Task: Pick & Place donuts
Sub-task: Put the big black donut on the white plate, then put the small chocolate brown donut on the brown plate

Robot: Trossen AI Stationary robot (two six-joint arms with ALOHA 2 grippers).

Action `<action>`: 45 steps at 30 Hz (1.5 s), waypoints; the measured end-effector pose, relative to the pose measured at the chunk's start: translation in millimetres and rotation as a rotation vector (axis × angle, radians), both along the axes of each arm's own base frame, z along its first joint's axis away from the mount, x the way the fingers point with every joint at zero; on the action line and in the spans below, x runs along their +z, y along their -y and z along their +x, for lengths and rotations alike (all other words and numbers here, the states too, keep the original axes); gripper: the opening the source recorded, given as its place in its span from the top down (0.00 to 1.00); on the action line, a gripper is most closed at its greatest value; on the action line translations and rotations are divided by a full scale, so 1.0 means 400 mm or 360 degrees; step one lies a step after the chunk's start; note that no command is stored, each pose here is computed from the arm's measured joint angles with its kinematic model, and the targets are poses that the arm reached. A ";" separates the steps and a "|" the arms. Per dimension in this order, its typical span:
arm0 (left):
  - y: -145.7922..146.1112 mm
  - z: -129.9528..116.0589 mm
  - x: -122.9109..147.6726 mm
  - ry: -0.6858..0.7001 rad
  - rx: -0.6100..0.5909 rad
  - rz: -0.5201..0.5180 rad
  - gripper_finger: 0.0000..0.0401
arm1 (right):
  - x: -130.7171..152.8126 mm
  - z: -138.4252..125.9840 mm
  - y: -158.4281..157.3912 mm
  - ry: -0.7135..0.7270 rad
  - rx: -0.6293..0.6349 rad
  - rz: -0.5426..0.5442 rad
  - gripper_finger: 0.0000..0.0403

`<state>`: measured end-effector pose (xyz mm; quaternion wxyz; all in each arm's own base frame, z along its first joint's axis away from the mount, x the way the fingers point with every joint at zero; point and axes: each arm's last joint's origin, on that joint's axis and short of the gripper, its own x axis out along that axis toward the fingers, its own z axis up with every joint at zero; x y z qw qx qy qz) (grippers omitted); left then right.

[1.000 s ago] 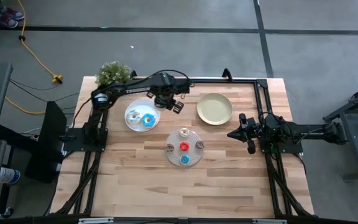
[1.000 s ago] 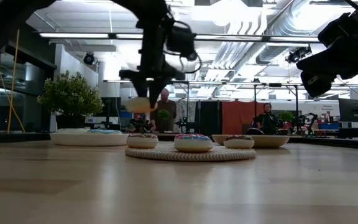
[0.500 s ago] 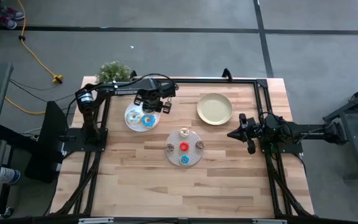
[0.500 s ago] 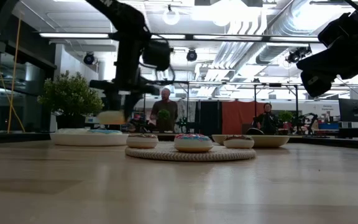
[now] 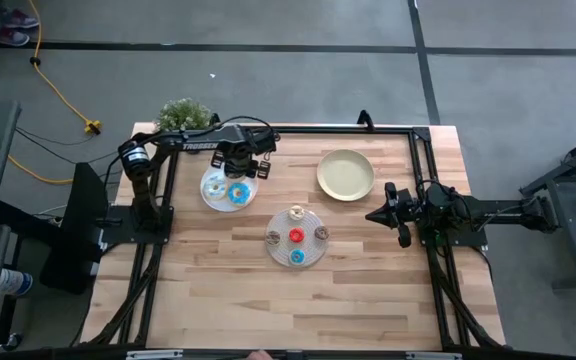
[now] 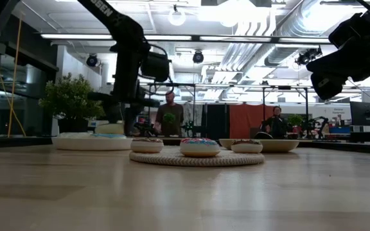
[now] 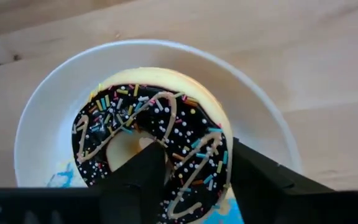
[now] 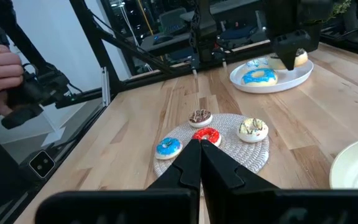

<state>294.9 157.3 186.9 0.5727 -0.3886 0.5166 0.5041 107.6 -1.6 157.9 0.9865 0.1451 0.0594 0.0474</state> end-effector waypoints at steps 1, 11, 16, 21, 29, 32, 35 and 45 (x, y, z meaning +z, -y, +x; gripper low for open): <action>-0.003 -0.004 -0.006 -0.0005 0.0007 -0.0002 0.58 | 0.000 0.000 0.000 0.0000 0.0000 0.0000 1.00; -0.002 -0.021 -0.041 -0.0054 0.0030 0.0053 0.43 | 0.000 0.000 0.000 0.0000 0.0000 0.0000 1.00; -0.004 -0.017 -0.041 -0.0028 0.0019 0.0078 0.42 | 0.000 0.000 0.000 0.0000 0.0001 0.0000 1.00; -0.010 -0.006 -0.024 0.0000 0.0011 0.0098 0.42 | 0.000 0.000 0.000 0.0000 0.0000 0.0000 1.00; -0.010 -0.011 0.000 0.0003 0.0013 0.0165 0.42 | 0.000 0.000 0.000 0.0000 0.0000 0.0000 1.00; -0.007 -0.016 0.016 0.0020 0.0015 0.0191 0.42 | 0.000 0.000 0.000 0.0000 0.0001 0.0000 1.00; 0.000 -0.020 0.035 0.0049 0.0007 0.0207 0.42 | 0.000 0.000 0.000 0.0000 0.0001 0.0000 1.00; 0.030 -0.033 0.099 0.0127 -0.0138 0.0271 0.42 | 0.000 0.000 0.000 -0.0001 0.0000 0.0000 1.00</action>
